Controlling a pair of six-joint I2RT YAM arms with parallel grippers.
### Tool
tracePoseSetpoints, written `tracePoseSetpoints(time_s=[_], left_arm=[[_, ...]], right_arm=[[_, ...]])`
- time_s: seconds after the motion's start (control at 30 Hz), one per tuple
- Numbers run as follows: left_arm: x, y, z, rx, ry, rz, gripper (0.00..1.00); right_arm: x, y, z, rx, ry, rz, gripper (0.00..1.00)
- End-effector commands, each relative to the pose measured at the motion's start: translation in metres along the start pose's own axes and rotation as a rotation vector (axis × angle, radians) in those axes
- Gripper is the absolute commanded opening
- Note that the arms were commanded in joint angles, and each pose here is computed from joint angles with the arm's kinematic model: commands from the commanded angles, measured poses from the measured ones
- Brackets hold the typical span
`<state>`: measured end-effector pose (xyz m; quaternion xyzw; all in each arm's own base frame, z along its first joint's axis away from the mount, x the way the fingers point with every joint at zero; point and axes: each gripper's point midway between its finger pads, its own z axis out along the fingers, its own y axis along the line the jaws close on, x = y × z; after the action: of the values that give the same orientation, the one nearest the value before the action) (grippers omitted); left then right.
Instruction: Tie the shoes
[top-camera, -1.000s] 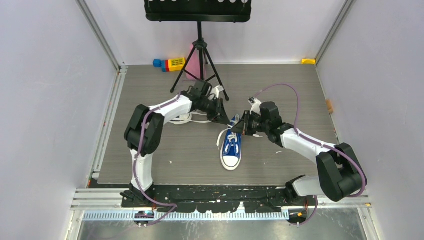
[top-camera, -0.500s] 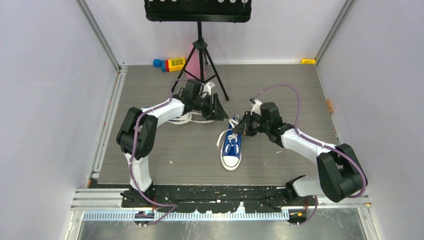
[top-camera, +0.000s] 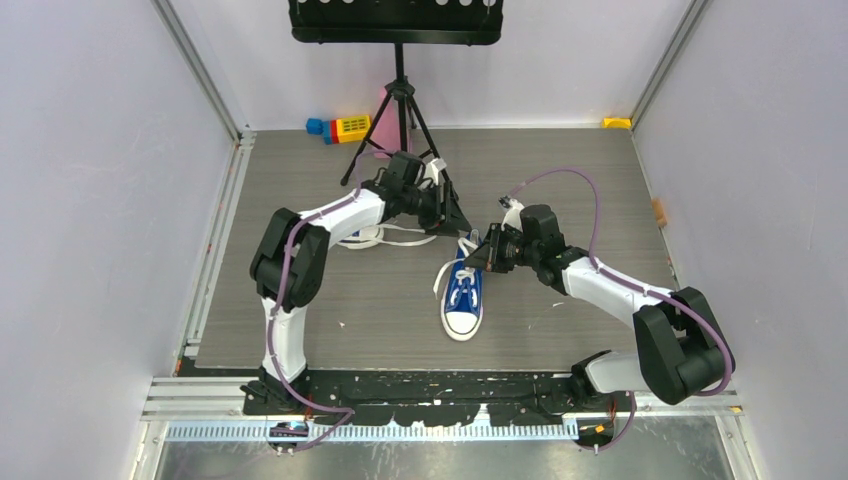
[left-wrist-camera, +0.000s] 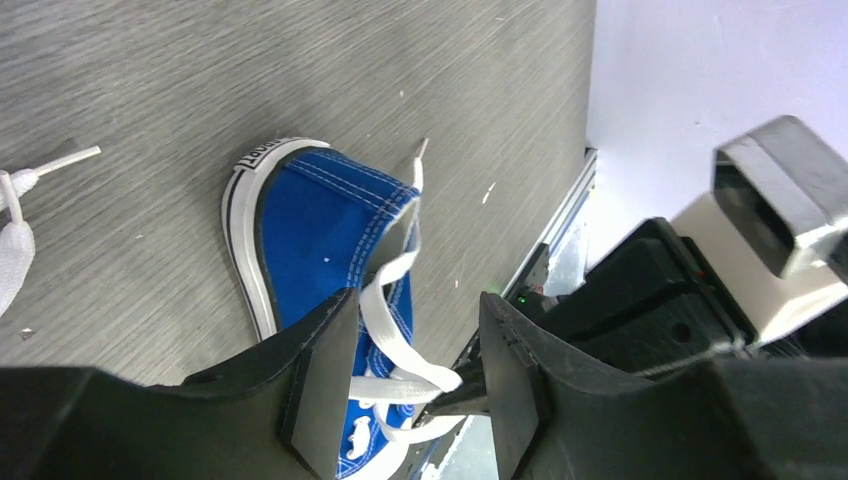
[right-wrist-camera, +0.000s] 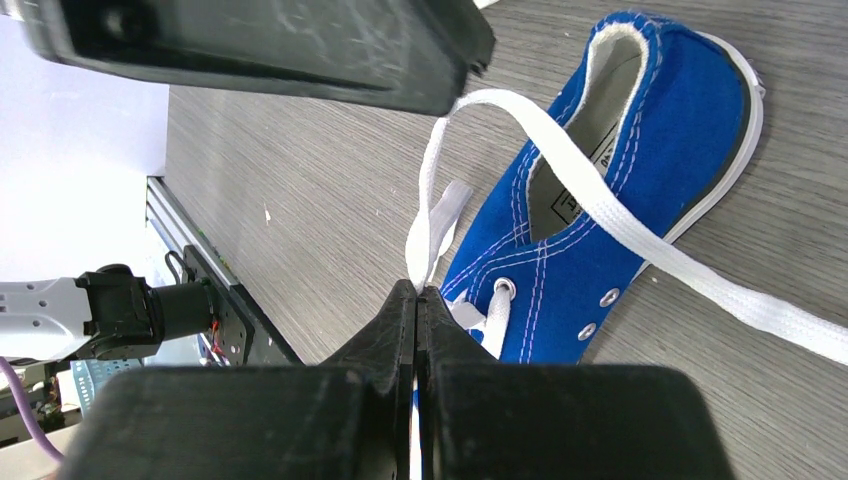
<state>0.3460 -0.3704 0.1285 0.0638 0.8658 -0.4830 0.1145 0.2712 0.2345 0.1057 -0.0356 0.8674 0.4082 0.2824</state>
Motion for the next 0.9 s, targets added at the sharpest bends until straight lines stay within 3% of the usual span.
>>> tracePoseSetpoints(time_s=[0.0,0.17,0.5,0.87], left_arm=[[-0.002,0.001,0.007,-0.026,0.008,0.01,0.5],[0.002,0.006,0.01,-0.049,0.023,0.012,0.47],[0.016,0.011,0.004,-0.083,0.074,0.027,0.01],[0.022,0.007,-0.033,-0.116,-0.016,0.088,0.04]], right_arm=[[-0.011,0.012,-0.002,-0.036,-0.035,-0.039,0.0],[-0.011,0.012,-0.002,-0.037,-0.034,-0.037,0.0],[-0.013,0.011,-0.002,-0.031,-0.037,-0.035,0.0],[-0.015,0.008,0.001,-0.006,-0.04,-0.007,0.0]])
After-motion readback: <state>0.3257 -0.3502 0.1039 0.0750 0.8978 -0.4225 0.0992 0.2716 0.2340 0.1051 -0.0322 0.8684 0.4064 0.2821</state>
